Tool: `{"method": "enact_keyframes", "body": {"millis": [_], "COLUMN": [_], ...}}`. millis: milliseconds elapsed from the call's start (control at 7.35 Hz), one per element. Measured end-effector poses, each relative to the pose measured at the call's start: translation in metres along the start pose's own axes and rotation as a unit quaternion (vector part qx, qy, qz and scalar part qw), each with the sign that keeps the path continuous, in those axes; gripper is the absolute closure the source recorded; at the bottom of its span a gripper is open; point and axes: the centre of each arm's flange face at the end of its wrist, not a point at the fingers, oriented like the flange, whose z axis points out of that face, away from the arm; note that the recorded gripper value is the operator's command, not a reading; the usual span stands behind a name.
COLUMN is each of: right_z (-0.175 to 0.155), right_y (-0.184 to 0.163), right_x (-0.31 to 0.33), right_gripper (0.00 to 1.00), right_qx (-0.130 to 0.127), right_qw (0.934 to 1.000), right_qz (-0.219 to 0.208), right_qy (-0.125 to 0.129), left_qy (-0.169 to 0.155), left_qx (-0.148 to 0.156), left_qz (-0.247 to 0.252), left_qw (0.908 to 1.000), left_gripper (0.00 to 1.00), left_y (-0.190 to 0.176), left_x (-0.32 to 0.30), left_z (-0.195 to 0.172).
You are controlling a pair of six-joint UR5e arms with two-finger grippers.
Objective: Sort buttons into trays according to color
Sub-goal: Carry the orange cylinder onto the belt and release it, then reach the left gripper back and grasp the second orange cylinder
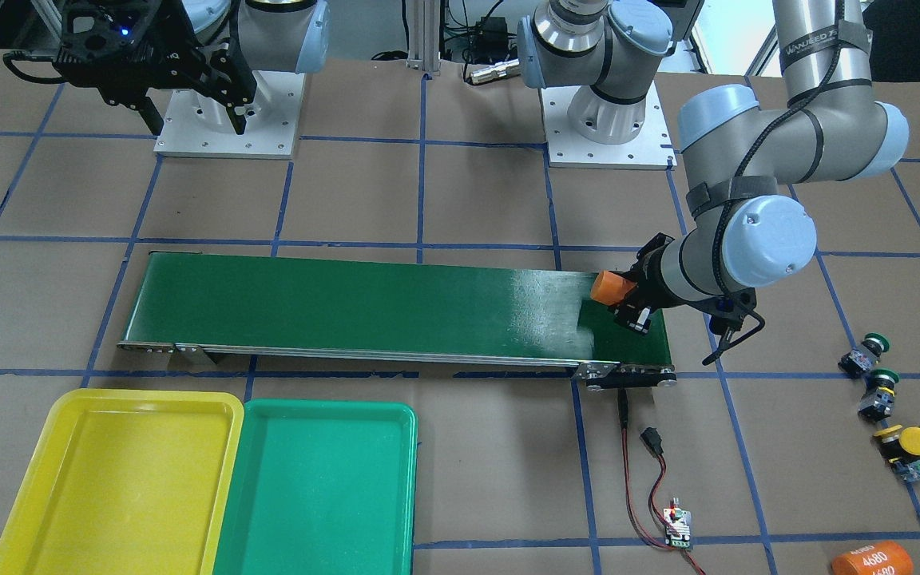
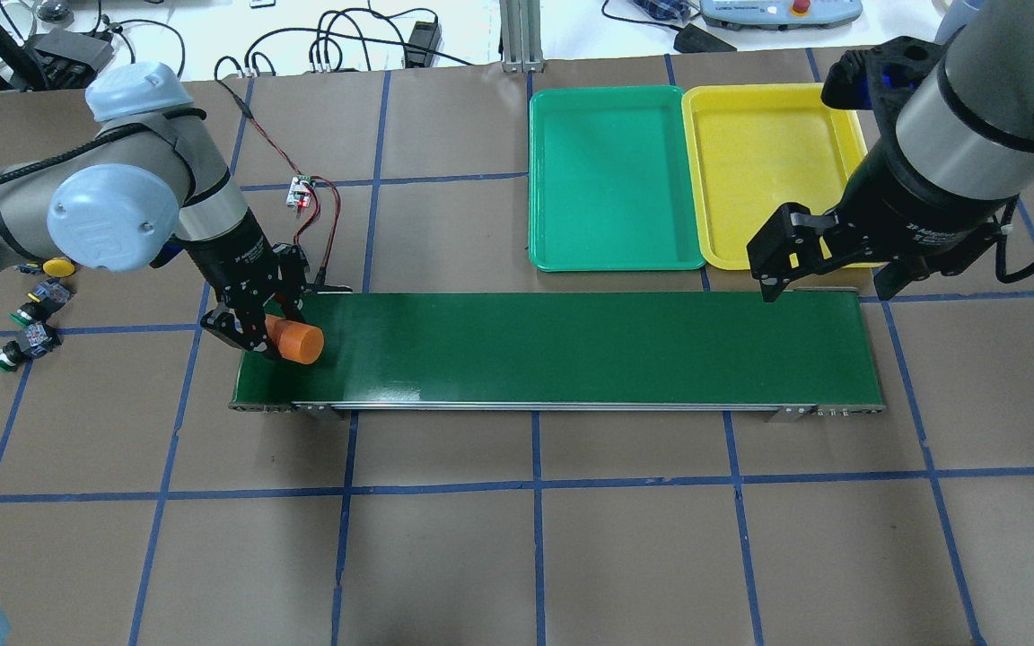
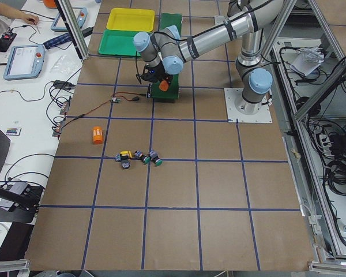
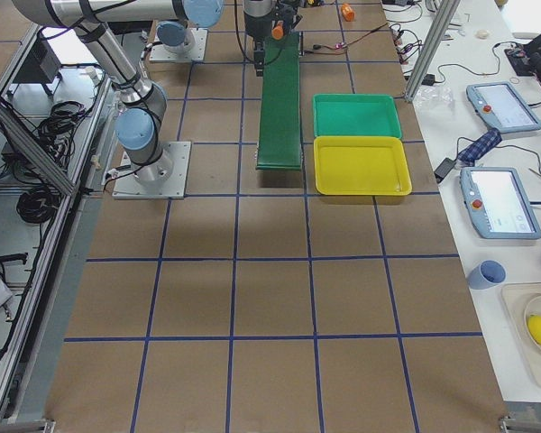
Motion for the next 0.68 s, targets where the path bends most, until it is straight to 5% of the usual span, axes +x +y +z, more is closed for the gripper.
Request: {"method": "enact_keyframes", "body": {"millis": [408,681], "right_z": [0.001,0.001], "right_y": [0.0,0.0], "right_x": [0.0,0.0], "right_gripper": [0.0,0.0], "right_qx": [0.0,-0.001], "right_qw": [1.0,1.0], "right_qz": [0.0,0.0], "right_qy": [0.0,0.0], "left_qy": [0.017,0.064], "left_qx": [0.01,0.039], "left_qz": [0.012,0.089], "left_qw": [0.9997,0.9932], "left_gripper": [0.0,0.0], "left_y": [-0.001,-0.025], "left_x": [0.007,0.018], "left_z": [-0.011,-0.055]}}
